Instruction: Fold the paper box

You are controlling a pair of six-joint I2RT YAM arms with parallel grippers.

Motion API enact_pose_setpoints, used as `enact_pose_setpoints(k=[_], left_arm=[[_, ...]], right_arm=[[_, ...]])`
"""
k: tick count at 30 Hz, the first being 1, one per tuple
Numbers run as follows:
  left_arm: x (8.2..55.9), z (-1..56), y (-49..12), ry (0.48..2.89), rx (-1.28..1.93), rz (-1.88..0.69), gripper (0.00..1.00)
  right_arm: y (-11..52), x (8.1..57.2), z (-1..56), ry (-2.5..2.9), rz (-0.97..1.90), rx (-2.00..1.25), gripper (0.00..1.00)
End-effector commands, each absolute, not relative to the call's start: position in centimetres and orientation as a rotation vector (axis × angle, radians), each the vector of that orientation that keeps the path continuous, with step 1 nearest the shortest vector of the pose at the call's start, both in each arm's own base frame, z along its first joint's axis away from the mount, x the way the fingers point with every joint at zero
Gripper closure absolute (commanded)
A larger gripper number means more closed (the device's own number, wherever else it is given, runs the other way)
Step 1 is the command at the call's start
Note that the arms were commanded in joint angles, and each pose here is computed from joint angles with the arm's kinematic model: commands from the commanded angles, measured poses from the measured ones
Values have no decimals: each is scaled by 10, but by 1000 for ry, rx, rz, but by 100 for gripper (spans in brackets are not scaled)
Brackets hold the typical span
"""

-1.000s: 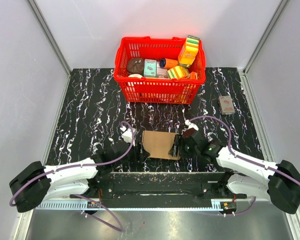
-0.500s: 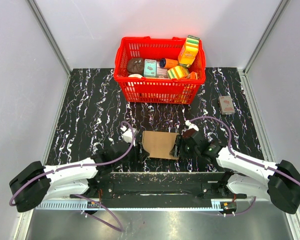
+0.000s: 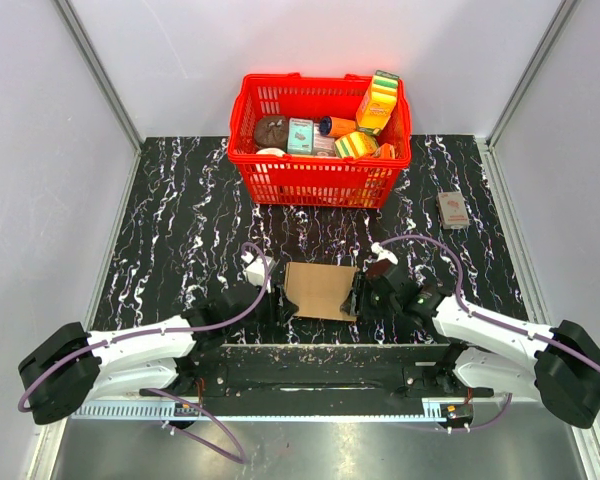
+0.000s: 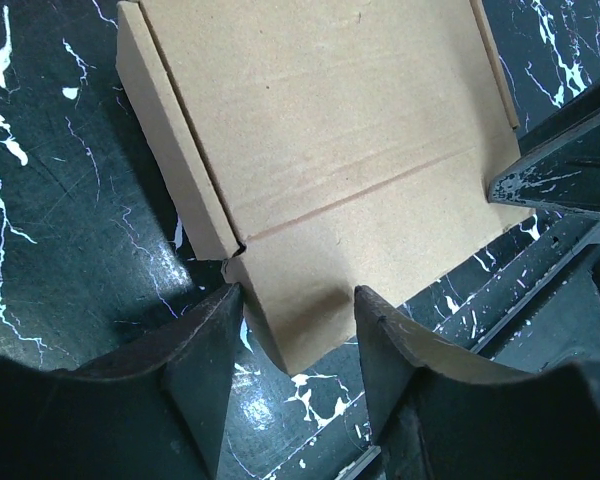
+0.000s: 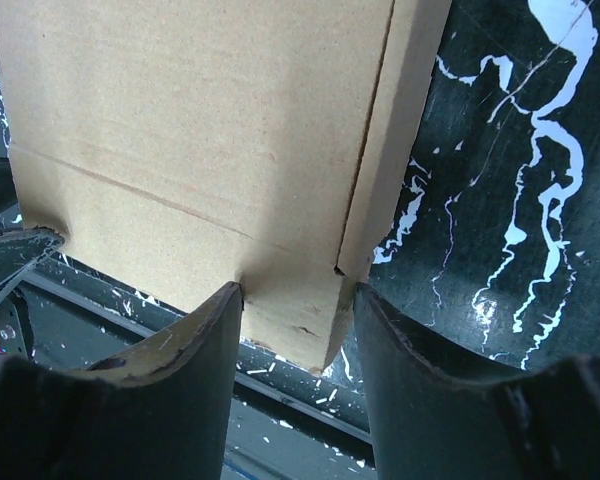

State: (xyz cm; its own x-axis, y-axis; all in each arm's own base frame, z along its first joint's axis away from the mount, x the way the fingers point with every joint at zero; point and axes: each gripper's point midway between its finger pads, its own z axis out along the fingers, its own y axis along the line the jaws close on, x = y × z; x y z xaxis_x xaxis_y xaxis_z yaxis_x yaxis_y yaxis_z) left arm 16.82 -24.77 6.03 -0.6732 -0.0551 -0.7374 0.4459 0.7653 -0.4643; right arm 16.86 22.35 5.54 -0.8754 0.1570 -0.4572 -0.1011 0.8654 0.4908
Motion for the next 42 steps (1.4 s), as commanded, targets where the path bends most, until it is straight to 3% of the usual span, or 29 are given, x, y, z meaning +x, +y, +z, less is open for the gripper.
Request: enact_pose_setpoints(k=[1,42], left_arm=[[174,75,-255,2114,288,-848,48],[187,54,-250,2069,363,-737,51]], right_arm=[[233,170,64,2502,778,44,47],[229,185,54,2443,682,-74,54]])
